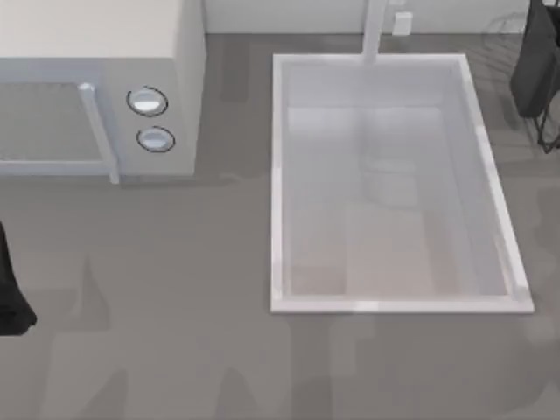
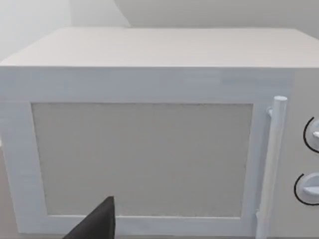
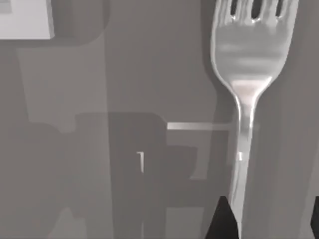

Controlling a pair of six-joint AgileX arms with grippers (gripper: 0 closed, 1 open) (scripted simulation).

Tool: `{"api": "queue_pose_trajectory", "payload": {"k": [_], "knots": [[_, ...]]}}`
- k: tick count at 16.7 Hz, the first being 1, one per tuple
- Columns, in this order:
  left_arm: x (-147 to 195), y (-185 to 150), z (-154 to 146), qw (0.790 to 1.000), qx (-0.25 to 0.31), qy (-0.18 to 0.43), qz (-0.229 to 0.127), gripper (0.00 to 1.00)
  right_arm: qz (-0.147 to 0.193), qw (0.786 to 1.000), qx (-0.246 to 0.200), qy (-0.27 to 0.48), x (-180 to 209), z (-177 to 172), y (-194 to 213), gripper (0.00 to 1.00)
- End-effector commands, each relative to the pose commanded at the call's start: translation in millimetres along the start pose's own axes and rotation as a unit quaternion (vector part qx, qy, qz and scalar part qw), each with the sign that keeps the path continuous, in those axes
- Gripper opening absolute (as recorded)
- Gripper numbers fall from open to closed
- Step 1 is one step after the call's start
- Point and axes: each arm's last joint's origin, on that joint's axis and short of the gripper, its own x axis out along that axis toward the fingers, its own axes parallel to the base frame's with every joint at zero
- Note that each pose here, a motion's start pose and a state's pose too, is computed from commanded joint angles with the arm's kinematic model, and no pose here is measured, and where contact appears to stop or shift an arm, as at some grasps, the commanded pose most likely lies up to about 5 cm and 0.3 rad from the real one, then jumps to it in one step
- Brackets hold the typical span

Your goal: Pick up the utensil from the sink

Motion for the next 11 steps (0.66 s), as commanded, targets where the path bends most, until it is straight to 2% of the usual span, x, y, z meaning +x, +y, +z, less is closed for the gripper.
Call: {"api": "queue_pose_trajectory", "payload": {"k": [5,11], "knots": [[0.0,0.0,0.0,1.0,0.0,0.0,0.0,1.0,0.0,1.0,0.0,0.0,0.0,0.0,0.0,0.98],[0.0,0.0,0.0,1.0,0.0,0.0,0.0,1.0,0.0,1.0,0.0,0.0,0.0,0.0,0.0,1.0]]}}
